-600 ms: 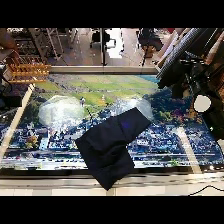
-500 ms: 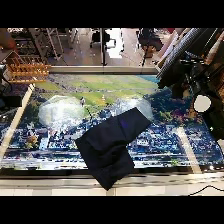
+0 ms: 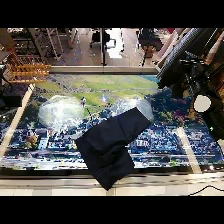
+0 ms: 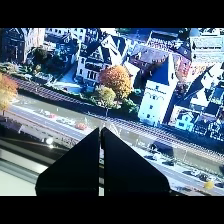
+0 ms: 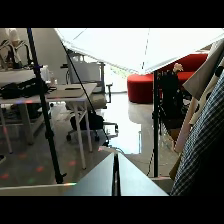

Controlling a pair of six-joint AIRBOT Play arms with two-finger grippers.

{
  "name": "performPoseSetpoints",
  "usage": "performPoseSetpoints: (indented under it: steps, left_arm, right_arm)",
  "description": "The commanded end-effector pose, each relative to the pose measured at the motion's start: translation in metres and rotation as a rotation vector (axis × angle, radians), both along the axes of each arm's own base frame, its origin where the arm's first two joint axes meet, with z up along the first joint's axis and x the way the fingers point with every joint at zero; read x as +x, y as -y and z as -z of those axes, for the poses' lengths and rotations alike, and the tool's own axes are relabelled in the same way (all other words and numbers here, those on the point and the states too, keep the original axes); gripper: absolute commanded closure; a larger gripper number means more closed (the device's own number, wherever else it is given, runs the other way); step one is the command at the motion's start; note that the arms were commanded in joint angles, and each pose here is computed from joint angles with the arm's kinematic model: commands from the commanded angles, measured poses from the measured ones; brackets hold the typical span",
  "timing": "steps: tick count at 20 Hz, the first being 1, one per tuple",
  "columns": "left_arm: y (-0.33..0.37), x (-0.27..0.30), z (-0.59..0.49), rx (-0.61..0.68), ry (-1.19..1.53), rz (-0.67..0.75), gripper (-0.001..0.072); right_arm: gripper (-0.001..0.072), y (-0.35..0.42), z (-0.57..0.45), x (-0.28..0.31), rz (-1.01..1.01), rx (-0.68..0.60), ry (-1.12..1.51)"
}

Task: Fold the clothes and pants, and hang the long-sleeved shirts on hangers.

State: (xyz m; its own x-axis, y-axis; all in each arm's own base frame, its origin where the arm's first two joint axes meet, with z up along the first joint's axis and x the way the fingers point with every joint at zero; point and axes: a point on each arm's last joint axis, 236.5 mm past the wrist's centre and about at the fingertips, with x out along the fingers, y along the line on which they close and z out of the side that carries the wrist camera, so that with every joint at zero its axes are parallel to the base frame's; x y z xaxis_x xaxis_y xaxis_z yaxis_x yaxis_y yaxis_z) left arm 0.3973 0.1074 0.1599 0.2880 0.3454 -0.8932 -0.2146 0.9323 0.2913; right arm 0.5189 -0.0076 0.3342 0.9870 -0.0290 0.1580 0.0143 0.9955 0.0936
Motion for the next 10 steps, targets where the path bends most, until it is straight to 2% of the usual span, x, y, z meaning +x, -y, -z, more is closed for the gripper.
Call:
performPoseSetpoints:
  steps: [1, 9, 10]
  left_arm:
    - [0.007, 0.004, 0.006, -0.032, -0.002, 0.011, 0.0692]
    - [0.016, 0.025, 0.044, -0.079, -0.057, 0.031, 0.0692]
    - [0.021, 0.021, 0.051, -0.103, -0.091, 0.031, 0.0692]
  right_arm:
    - [0.0700, -0.001, 0.000, 0.000, -0.001, 0.000, -0.001]
    - [0.0700, 0.000, 0.000, 0.000, -0.001, 0.003, 0.000]
    - [0.0700, 0.000, 0.000, 0.000, -0.010, 0.073, 0.001]
